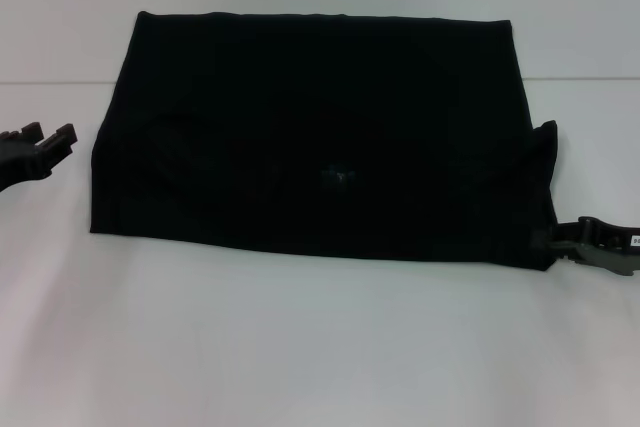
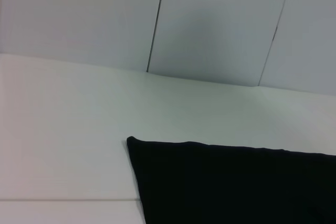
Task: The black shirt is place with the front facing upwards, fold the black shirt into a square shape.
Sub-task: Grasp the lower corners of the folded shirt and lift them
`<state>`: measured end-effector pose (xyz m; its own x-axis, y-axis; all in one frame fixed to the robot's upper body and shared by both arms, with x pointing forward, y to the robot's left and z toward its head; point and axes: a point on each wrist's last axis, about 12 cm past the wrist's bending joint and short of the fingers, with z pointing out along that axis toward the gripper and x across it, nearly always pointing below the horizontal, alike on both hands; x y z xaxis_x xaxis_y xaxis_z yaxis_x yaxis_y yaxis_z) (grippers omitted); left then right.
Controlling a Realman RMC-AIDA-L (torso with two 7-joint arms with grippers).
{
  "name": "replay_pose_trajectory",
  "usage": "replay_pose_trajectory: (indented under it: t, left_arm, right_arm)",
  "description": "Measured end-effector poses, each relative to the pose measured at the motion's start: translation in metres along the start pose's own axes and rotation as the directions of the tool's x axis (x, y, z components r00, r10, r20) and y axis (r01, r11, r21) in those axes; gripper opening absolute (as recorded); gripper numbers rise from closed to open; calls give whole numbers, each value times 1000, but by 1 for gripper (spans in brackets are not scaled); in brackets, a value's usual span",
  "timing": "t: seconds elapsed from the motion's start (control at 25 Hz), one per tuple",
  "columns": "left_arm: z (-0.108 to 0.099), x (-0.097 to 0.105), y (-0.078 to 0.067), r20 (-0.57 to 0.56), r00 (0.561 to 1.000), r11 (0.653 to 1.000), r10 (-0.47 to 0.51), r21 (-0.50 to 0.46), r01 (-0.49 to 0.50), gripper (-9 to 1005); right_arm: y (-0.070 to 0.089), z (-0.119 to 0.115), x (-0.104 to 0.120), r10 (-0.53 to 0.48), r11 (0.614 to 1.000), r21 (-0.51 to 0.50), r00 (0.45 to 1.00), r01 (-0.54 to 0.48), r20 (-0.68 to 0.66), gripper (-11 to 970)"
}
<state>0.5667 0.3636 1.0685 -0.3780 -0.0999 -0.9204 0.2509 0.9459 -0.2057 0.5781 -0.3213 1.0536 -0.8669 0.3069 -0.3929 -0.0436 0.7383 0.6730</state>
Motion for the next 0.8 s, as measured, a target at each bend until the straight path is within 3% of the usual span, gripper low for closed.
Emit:
replay_pose_trajectory:
  t: [0.08, 0.32, 0.72, 0.8]
  left_arm:
    - [0, -1, 0, 1, 1000, 1000, 0, 1, 0, 479]
    - [1, -2, -1, 3, 1000, 1000, 2, 4, -2, 479]
    - [0, 0, 0, 0, 1000, 1000, 1, 2, -1, 479]
    - [-1, 1, -1, 0, 1000, 1000, -3, 7, 3, 480]
  right_arm:
    - [-1, -1, 0, 5, 1000, -3, 1000, -5, 7, 436]
    - [0, -1, 2, 5, 1000, -16, 1000, -5, -2, 200]
    - [-1, -3, 2, 10, 1000, -20, 1000, -10, 5, -1]
    - [-3, -5, 2, 15, 1000, -18, 1000, -15, 8, 0]
